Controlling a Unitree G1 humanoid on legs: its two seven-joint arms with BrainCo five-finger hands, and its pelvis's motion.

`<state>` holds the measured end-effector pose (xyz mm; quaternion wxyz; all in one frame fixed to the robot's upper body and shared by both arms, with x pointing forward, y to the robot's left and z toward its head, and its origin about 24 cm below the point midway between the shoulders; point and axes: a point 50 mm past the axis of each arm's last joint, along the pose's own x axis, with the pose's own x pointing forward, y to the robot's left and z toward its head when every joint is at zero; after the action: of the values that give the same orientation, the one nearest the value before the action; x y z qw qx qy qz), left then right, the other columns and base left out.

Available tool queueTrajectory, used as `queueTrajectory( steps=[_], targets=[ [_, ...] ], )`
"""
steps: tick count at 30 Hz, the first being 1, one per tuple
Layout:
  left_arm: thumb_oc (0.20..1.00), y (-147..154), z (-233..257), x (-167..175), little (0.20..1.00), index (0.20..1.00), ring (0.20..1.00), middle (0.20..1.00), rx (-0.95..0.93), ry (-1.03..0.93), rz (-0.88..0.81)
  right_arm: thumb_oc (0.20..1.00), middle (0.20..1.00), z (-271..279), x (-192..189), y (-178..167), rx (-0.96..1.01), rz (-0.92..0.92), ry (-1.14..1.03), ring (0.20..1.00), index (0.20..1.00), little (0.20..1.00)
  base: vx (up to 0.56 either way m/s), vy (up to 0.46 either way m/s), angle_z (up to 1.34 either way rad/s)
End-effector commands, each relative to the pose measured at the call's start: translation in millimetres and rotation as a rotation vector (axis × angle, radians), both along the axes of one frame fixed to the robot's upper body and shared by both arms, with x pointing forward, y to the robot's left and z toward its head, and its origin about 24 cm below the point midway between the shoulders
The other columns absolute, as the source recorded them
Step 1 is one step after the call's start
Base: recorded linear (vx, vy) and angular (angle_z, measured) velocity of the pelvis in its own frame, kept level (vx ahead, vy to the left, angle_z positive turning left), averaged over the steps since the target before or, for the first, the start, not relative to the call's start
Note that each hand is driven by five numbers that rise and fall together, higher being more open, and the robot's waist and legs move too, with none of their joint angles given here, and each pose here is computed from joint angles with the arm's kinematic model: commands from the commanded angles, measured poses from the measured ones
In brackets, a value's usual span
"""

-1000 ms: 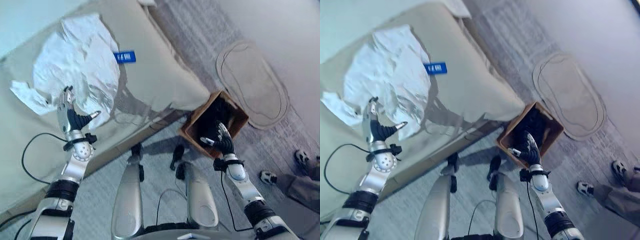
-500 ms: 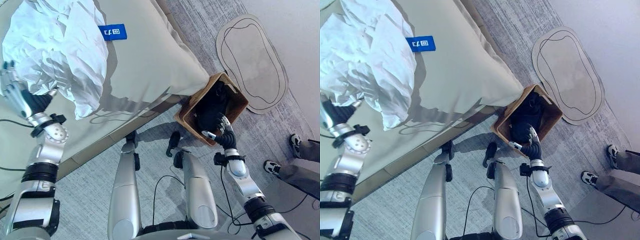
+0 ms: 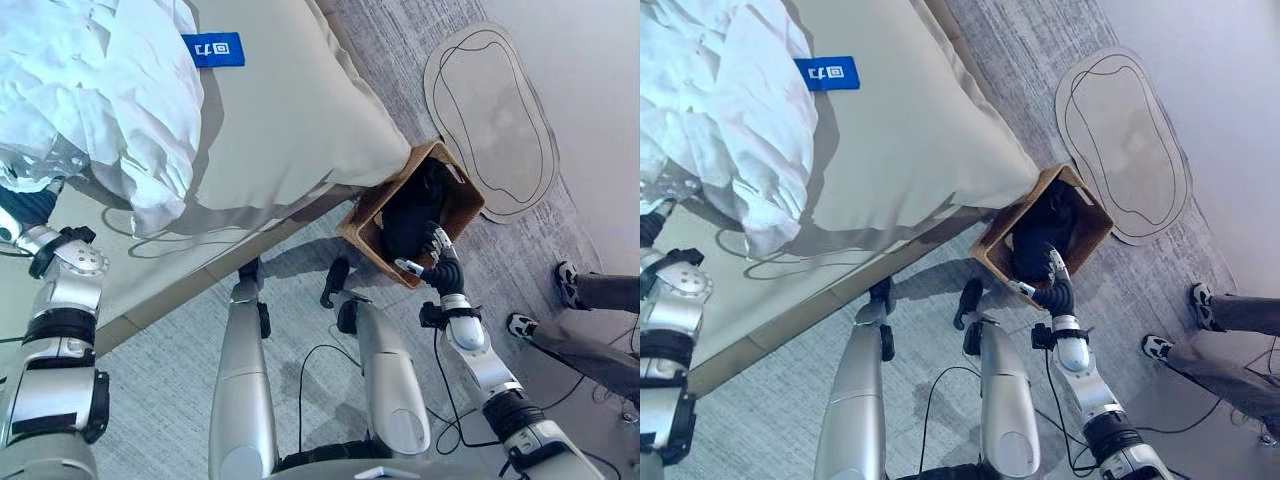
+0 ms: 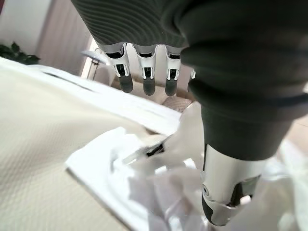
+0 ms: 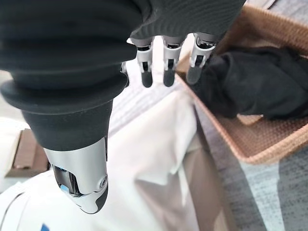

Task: Pick up clothes into the bucket

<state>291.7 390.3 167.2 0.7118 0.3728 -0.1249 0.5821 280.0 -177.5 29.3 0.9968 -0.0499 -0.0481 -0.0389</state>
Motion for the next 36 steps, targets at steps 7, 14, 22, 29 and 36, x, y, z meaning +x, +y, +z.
queueTrajectory(
  steps=[7, 14, 22, 29, 36],
  targets=[
    [1.0, 32.1, 27.1, -19.4, 1.0, 1.0, 1.0, 1.0, -0.066, -0.128, 0.098, 1.0, 1.0, 2.9, -6.9, -2.8, 0.034, -0.004, -0.039, 1.0, 1.0, 1.0, 0.02, -0.008, -0.02],
    [1.0, 40.5, 38.0, -12.5, 1.0, 1.0, 1.0, 1.0, -0.099, 0.01, 0.0, 1.0, 1.0, 7.5, -4.0, -6.6, 0.002, 0.019, -0.045, 1.0, 1.0, 1.0, 0.0, 0.012, 0.02],
    [1.0, 30.8, 61.1, 3.8, 1.0, 1.0, 1.0, 1.0, -0.005, 0.108, -0.11, 1.0, 1.0, 21.4, 0.6, -9.3, -0.005, 0.04, -0.096, 1.0, 1.0, 1.0, -0.02, 0.021, 0.02],
    [1.0, 16.6, 73.6, 25.1, 1.0, 1.0, 1.0, 1.0, -0.03, 0.224, -0.285, 1.0, 1.0, 21.1, 2.2, -19.8, -0.029, 0.03, -0.072, 1.0, 1.0, 1.0, -0.02, 0.051, 0.0],
    [0.2, -1.9, 74.7, 35.0, 0.2, 0.2, 0.2, 0.2, 0.011, 0.218, -0.385, 1.0, 1.0, 16.0, 1.0, -22.3, -0.039, 0.031, -0.046, 1.0, 1.0, 1.0, 0.0, 0.006, 0.0]
  ],
)
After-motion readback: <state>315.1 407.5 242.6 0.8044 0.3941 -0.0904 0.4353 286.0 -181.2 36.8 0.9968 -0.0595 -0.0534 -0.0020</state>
